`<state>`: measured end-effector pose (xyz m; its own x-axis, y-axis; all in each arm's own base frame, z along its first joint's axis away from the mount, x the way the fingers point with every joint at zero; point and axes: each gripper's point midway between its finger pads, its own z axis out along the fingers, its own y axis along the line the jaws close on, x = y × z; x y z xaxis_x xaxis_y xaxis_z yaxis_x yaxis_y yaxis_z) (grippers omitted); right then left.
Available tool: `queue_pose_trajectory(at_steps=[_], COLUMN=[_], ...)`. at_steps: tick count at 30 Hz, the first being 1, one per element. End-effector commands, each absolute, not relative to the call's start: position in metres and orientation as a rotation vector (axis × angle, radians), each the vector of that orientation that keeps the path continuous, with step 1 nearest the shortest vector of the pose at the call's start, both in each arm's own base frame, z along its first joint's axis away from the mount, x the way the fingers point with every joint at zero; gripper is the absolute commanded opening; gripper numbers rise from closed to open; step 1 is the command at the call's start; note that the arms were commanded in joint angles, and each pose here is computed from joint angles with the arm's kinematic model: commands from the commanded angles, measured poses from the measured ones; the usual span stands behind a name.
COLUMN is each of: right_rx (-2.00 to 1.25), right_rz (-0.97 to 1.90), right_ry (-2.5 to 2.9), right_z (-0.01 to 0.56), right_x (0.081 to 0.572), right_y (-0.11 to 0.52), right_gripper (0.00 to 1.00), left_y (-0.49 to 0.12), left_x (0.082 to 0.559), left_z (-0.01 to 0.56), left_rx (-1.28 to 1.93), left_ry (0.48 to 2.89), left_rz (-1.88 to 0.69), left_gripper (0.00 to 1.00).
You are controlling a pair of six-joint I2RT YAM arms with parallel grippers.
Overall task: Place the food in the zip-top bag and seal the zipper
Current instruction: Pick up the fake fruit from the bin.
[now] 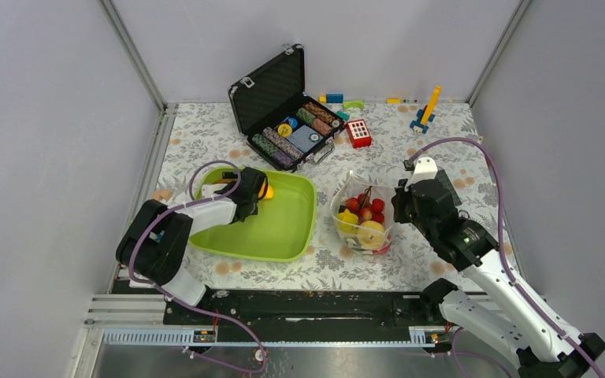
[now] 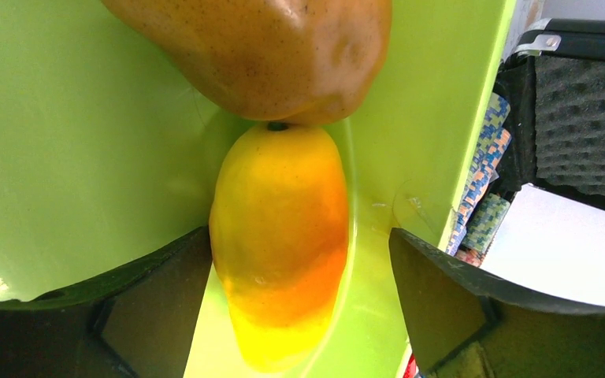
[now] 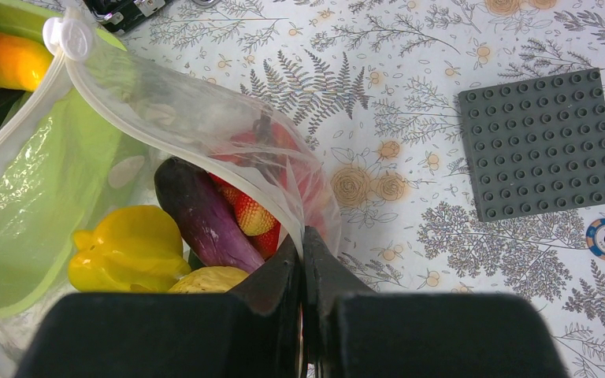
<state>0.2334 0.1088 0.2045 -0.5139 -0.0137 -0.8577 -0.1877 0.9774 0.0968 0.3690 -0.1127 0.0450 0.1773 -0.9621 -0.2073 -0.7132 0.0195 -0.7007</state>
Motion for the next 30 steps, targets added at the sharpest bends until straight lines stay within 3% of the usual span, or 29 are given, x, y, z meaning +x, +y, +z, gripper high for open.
queue_pose_trajectory(at_steps=[1,13,23,28,30], right_rx=[-0.116,-0.113,-0.118,-0.126,-0.132], right_rz=[0.194,0.192,0.215,0.236,0.251], right_ry=[2.065,2.064,2.059,2.061,2.062], right_z=[0.211,0.211,0.213,0.213,0.213], right_x=[0.239,0.239,0.237,0.236,0.236], right_y=[0.105,0.104,0.106,0.109,0.112], right_gripper=[0.05,0.05,0.05,0.05,0.05], left_y=[-0.12,-0.113,-0.101,-0.11,-0.122], left_x=[0.373,0.371,0.345,0.353,0.358], left_z=[0.035,0.056,0.091,0.157,0.189], left_rx=[-1.724,-1.62,-1.458,-1.173,-1.029], left_ry=[1.701,1.751,1.783,1.712,1.694], left_rz=[-0.444,-0.475,-0.492,-0.653,-0.73], left_gripper=[0.79,0.4,0.26,0.24,0.17])
